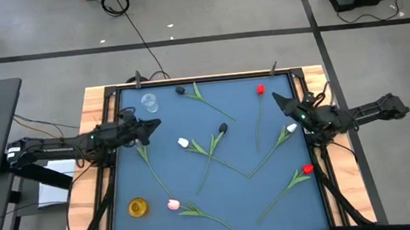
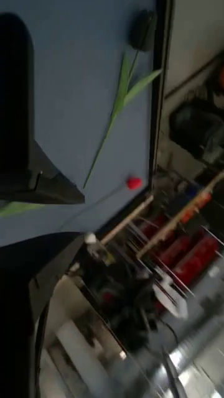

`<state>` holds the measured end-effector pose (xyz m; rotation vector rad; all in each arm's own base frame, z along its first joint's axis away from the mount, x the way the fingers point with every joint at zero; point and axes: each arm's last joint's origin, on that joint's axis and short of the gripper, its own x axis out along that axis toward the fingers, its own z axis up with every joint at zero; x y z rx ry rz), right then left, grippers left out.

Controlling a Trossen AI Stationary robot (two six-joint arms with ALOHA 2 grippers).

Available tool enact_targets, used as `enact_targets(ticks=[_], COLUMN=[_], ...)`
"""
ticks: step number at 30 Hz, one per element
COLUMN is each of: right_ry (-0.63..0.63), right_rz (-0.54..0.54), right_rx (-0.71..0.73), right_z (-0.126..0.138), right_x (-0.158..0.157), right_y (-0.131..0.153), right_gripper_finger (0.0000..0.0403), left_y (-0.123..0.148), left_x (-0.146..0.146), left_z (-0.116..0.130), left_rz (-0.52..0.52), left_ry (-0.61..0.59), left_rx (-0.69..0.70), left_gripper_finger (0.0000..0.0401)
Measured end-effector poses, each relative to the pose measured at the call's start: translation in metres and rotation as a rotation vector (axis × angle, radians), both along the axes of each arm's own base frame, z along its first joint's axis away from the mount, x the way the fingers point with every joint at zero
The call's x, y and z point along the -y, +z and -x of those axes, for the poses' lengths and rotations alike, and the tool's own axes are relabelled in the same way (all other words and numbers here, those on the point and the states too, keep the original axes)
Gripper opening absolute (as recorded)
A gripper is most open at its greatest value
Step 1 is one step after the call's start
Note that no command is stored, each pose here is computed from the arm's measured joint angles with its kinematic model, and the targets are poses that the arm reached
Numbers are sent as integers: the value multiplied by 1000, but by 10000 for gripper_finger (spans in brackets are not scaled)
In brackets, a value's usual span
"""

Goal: Sort flowers into vase by color
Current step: Put the top red flower into the transparent vase

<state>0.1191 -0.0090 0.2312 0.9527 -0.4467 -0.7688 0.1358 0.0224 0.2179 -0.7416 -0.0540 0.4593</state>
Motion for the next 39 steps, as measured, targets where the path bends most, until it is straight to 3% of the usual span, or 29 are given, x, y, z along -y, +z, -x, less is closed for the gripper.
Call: enact_targets(ticks=[3, 12, 19, 23, 29, 34, 39], right_ry=[-5, 48, 404, 426, 530, 436, 298], right_rz=[-21, -307, -248, -247, -389, -497, -665], right_rx=[-127, -581, -747, -791, -817, -965, -1105], right_z=[-17, -56, -85, -93, -96, -84, -66], right_x=[5, 51, 74, 84, 98, 101, 109], right_y=[14, 40, 59, 56, 39, 26, 14], right_gripper_finger=[11, 11, 36, 72, 140, 173, 179], left_y=[16, 63, 85, 84, 87, 83, 64], left_x=[-10, -44, -60, -64, -68, -72, -71], left_z=[-6, -17, -21, -25, -34, -49, -71], left_rz=[-8, -44, -23, -23, -104, -23, 7], left_ry=[55, 198, 143, 140, 136, 149, 95], left_rx=[-101, -263, -245, -260, -237, -173, -250], left_gripper_finger=[116, 167, 183, 185, 185, 185, 185])
